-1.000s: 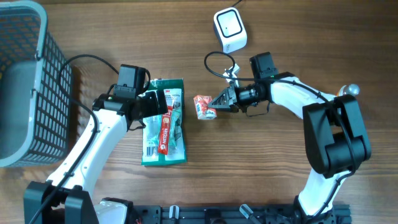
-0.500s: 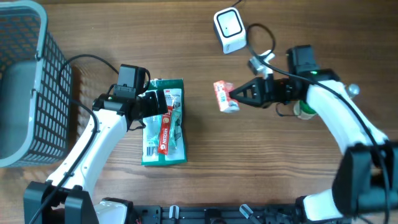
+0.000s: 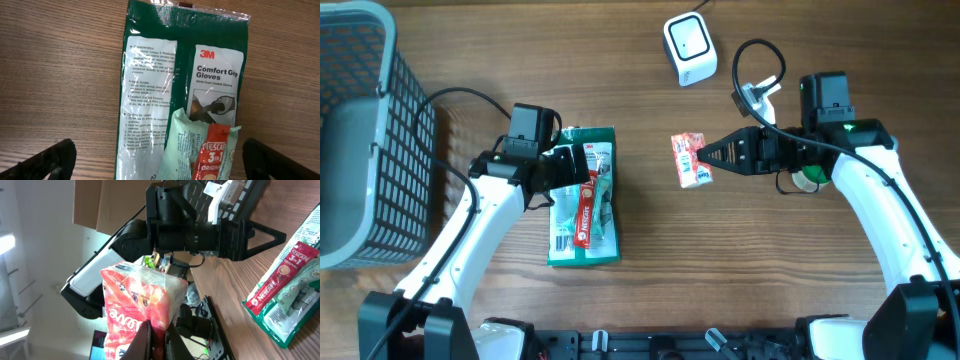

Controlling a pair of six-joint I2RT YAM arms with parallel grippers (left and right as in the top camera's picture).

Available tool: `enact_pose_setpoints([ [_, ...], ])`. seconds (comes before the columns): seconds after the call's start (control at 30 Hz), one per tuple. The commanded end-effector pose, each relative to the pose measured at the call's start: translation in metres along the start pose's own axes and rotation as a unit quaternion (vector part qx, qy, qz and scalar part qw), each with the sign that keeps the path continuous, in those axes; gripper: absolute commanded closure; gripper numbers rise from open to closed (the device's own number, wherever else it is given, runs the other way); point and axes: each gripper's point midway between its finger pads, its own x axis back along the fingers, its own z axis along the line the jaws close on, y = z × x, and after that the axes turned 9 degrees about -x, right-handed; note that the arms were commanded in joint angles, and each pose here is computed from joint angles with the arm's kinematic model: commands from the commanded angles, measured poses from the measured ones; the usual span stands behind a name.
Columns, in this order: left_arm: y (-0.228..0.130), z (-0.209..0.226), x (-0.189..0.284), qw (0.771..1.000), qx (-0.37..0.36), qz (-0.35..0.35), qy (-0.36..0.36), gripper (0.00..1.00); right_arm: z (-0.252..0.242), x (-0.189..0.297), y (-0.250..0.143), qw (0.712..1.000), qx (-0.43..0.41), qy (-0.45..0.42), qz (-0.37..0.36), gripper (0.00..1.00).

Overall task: Scan the item barcode
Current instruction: 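Grasp the tissue pack and pull it rightward with the right gripper, then lift the tissue pack up to the white scanner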

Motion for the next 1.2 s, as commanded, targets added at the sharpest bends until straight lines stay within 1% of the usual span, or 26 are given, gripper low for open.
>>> enact_pose_setpoints([
  [0.0,0.009,0.000,0.008,1.000,0.008,-0.017,0.001,0.00,0.007,0.000,-0.002,1.000,0.019,0.010,0.001,0.96],
  [0.1,0.009,0.000,0.008,1.000,0.008,-0.017,0.001,0.00,0.006,0.000,-0.002,1.000,0.019,0.007,0.001,0.96],
  [0.3,0.009,0.001,0.008,1.000,0.008,-0.017,0.002,0.00,-0.015,0.001,-0.001,0.999,0.003,-0.053,-0.009,0.96],
  [0.43,0.009,0.000,0.008,1.000,0.008,-0.017,0.001,0.00,-0.020,-0.001,-0.003,0.998,-0.002,-0.069,-0.006,0.96],
  [0.53,0.009,0.000,0.008,1.000,0.008,-0.017,0.001,0.00,-0.030,-0.004,-0.004,0.995,-0.003,-0.097,-0.003,0.96],
  [0.6,0.009,0.000,0.008,1.000,0.008,-0.017,0.001,0.00,-0.045,-0.009,-0.007,0.990,-0.019,-0.142,0.002,0.96],
  [0.7,0.009,0.000,0.008,1.000,0.008,-0.017,0.001,0.00,-0.059,-0.015,-0.011,0.982,-0.018,-0.187,0.011,0.96],
  [0.9,0.009,0.000,0.008,1.000,0.008,-0.017,0.001,0.00,-0.062,-0.027,-0.019,0.980,-0.008,-0.197,0.031,0.96],
  [1.07,0.009,0.000,0.008,1.000,0.008,-0.017,0.001,0.00,-0.090,-0.014,-0.011,0.958,0.001,-0.286,0.013,0.96],
  [1.17,0.009,0.000,0.008,1.000,0.008,-0.017,0.001,0.00,-0.092,-0.012,-0.004,0.956,0.017,-0.294,0.004,0.96],
])
